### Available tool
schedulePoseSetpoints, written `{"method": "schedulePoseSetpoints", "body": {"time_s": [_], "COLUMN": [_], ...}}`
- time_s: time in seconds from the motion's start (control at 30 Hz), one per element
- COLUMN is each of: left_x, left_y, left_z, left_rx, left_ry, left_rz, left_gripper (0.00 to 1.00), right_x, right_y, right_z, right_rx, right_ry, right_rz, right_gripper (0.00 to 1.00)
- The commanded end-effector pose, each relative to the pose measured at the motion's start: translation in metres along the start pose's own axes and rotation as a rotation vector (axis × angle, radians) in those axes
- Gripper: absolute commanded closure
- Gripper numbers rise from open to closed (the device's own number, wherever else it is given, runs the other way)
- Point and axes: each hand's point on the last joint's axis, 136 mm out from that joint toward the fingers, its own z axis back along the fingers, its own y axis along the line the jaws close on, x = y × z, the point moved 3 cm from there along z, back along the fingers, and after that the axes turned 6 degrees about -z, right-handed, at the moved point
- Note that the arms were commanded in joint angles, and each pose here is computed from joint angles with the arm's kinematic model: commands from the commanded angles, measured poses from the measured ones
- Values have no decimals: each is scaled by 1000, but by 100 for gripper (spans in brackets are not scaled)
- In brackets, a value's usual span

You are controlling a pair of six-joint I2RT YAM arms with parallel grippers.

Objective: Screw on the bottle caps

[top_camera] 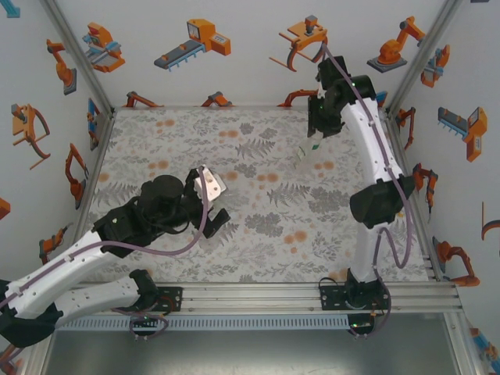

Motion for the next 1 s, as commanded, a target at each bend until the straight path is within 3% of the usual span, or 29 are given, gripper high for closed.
{"method": "schedulePoseSetpoints", "body": {"time_s": [0.0,0.47,0.53,0.73,0.97], "left_x": [-7,-12,-12,-12,-10], "left_y": [3,8,8,10,10], "left_z": [5,15,15,14,12], "left_rx": [28,59,62,64,62], "left_ry": [13,21,24,23,12], "left_rz": [66,80,83,88,100], "left_gripper": [20,20,20,20,20], "right_x": [15,47,45,44,54], "right_y": [-19,-40,-42,-44,-43], "right_z": [-2,-57,-61,-61,-36], "right_rx": [-62,-97,-100,-108,-103], "right_ry": [-13,-61,-50,-47,-112], "right_rz": [53,9,7,13,17], "right_gripper": [83,78,74,46,41]}}
